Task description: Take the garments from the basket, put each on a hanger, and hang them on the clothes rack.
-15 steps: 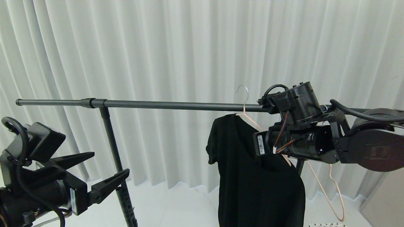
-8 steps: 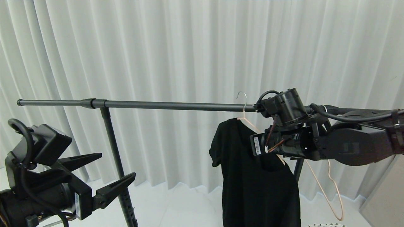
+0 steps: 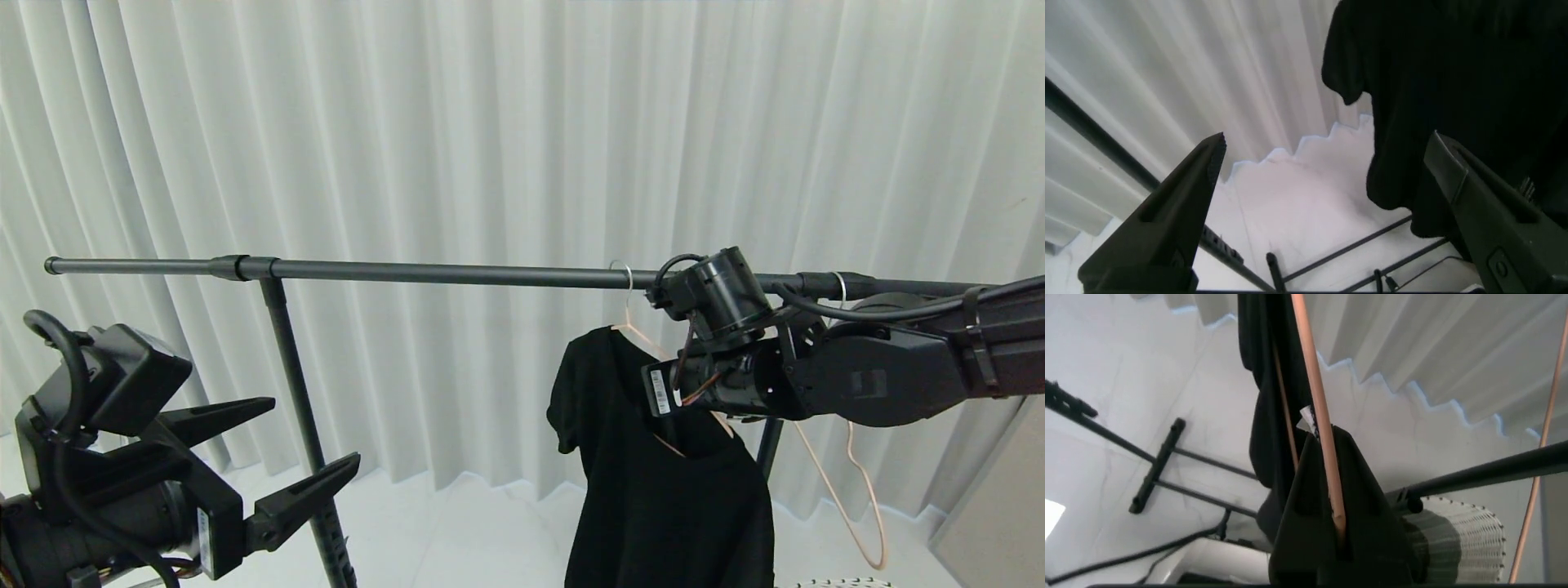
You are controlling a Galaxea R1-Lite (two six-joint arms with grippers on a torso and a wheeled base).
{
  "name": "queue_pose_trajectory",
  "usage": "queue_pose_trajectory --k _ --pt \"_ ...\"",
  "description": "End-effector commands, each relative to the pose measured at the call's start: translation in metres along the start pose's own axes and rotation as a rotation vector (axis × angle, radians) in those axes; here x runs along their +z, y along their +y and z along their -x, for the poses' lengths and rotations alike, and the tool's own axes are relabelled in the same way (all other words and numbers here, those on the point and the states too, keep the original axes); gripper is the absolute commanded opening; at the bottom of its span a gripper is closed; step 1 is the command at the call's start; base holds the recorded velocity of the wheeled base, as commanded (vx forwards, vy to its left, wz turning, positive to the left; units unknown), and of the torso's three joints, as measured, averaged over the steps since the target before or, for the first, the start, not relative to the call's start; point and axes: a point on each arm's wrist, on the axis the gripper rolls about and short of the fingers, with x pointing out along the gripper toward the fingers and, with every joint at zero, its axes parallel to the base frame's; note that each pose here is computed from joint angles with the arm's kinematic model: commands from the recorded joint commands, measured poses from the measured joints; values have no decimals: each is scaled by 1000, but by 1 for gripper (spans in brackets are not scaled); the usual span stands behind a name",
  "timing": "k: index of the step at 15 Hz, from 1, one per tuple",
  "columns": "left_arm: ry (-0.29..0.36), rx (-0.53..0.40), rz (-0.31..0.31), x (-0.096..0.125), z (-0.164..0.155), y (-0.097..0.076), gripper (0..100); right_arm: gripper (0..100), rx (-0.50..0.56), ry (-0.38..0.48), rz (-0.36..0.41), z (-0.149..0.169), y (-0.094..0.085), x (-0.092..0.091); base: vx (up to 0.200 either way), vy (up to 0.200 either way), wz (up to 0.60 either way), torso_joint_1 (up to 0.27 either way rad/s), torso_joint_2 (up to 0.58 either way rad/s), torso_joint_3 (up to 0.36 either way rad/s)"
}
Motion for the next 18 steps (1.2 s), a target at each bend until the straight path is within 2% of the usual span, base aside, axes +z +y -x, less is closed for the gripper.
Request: queue_pose_trajectory --k 1,2,3,5,6,8,11,13,14,16,18 --pt "-2 0 0 0 0 0 100 0 1 -1 0 2 0 1 0 0 0 0 0 0" --pt "-1 1 0 0 0 0 100 0 2 -1 1 3 0 1 0 0 0 0 0 0" --pt "-2 0 0 0 0 0 100 100 2 -2 1 4 0 1 0 0 0 0 0 0" --pt "-3 1 0 0 0 0 100 100 5 -1 1 11 -1 2 0 0 0 0 0 0" --pt "-13 17 2 2 -1 2 100 100 18 -27 -8 23 -2 6 0 0 0 0 0 0" --pt "-21 77 20 2 -1 12 100 100 66 -74 -6 56 -1 7 0 0 0 0 0 0" --pt "-6 156 49 -2 1 24 100 100 110 -149 -1 108 -7 -2 0 0 0 0 0 0" --pt "-8 186 57 -2 3 28 100 100 18 -188 4 126 -20 -11 0 0 0 0 0 0" --pt "-10 191 57 -1 3 28 100 100 -19 -179 16 136 -31 -14 0 0 0 0 0 0" --pt "-12 198 58 -1 4 29 100 100 -79 -136 36 149 -51 -18 -200 0 0 5 2 5" --pt "-7 207 61 -2 4 30 100 100 -122 -152 36 154 -66 -16 -200 0 0 2 2 0"
